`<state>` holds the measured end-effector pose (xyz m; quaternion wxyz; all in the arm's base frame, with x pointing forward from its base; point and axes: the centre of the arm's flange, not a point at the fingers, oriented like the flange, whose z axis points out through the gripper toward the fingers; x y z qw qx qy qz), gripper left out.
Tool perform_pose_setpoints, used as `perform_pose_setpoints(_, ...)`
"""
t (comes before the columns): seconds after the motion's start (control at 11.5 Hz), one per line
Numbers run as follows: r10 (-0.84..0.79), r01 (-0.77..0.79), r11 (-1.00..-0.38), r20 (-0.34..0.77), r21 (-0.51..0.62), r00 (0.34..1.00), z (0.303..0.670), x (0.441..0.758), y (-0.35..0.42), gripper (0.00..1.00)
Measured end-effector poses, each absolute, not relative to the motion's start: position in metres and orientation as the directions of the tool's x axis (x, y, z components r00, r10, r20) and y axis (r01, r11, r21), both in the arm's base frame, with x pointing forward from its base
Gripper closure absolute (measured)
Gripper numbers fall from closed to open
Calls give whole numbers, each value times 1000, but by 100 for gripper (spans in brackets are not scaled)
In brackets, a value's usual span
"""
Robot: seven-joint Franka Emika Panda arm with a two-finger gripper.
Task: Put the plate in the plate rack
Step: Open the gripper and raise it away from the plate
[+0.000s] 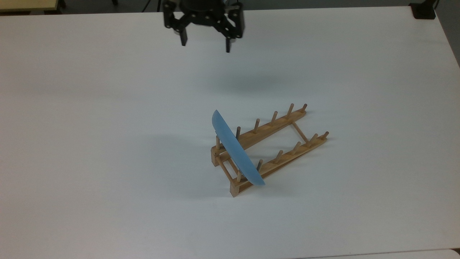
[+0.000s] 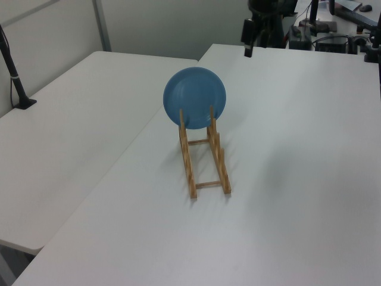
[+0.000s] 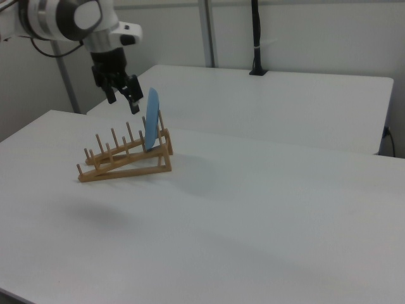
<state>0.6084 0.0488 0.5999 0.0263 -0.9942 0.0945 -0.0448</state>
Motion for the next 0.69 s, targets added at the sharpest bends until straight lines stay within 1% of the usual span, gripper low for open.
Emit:
perform_pose_setpoints(0.17,-149,-147,-984,18,-101,989,594,604,4,0)
perform_pose_setpoints(0.26,-144,-143,-984,3,-106,990,593,601,-15,0)
perform_pose_setpoints(0.43,-145,-147,-984,-22,-103,989,585,598,-27,0)
perform_pose_setpoints(0.69,-155,-156,-982,-17,-104,988,589,596,-33,0)
